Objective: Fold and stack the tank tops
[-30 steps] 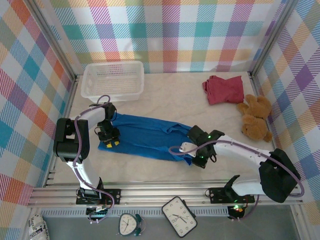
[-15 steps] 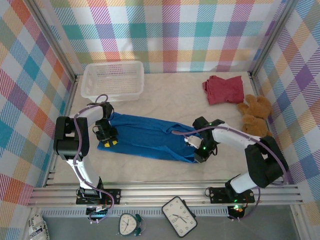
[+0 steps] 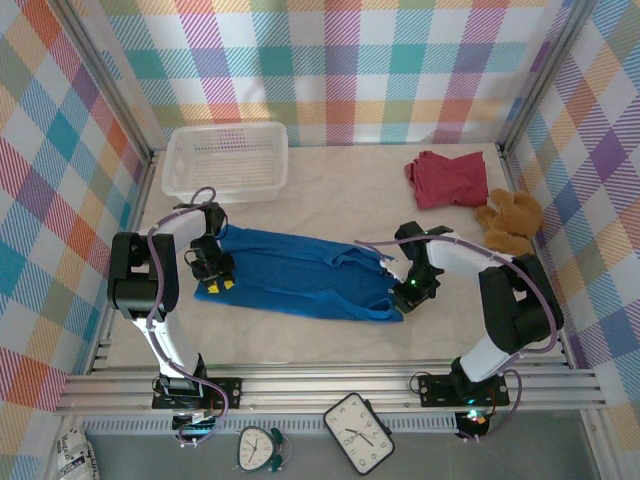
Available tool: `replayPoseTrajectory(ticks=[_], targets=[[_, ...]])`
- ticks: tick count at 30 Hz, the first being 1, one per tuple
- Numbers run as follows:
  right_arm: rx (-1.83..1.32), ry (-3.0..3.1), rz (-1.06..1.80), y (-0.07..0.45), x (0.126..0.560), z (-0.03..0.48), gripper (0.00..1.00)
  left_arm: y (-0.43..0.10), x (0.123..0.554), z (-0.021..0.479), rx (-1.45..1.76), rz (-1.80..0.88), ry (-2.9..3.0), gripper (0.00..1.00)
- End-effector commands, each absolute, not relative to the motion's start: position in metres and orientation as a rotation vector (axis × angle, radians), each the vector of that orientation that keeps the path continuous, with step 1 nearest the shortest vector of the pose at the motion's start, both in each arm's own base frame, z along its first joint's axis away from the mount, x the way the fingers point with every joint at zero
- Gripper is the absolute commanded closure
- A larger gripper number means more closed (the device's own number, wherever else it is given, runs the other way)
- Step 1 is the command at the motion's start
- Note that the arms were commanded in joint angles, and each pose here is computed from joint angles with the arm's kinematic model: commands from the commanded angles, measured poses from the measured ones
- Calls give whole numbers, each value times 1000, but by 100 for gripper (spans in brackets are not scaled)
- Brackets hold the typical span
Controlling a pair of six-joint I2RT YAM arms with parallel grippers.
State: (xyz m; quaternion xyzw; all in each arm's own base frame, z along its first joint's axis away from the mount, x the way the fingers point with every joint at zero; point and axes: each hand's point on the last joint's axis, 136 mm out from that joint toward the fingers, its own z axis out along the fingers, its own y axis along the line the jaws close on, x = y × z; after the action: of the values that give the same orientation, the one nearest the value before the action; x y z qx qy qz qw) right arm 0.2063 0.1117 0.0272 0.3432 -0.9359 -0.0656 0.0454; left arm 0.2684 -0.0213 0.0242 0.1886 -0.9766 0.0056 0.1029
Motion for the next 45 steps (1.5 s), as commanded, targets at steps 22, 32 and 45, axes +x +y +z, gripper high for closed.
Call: replayPoseTrajectory(ticks=[22,32,45], targets=[[1671,-2823,111,151,216,19,65,-35,361,62,661,210,-3070,72],[1528,-2807,270,124,227,5,65,-27,409,55,671,73,-3143,73],[1384,-2880,592,75,297,14,59,-27,364,18,618,-68,-3009,74]])
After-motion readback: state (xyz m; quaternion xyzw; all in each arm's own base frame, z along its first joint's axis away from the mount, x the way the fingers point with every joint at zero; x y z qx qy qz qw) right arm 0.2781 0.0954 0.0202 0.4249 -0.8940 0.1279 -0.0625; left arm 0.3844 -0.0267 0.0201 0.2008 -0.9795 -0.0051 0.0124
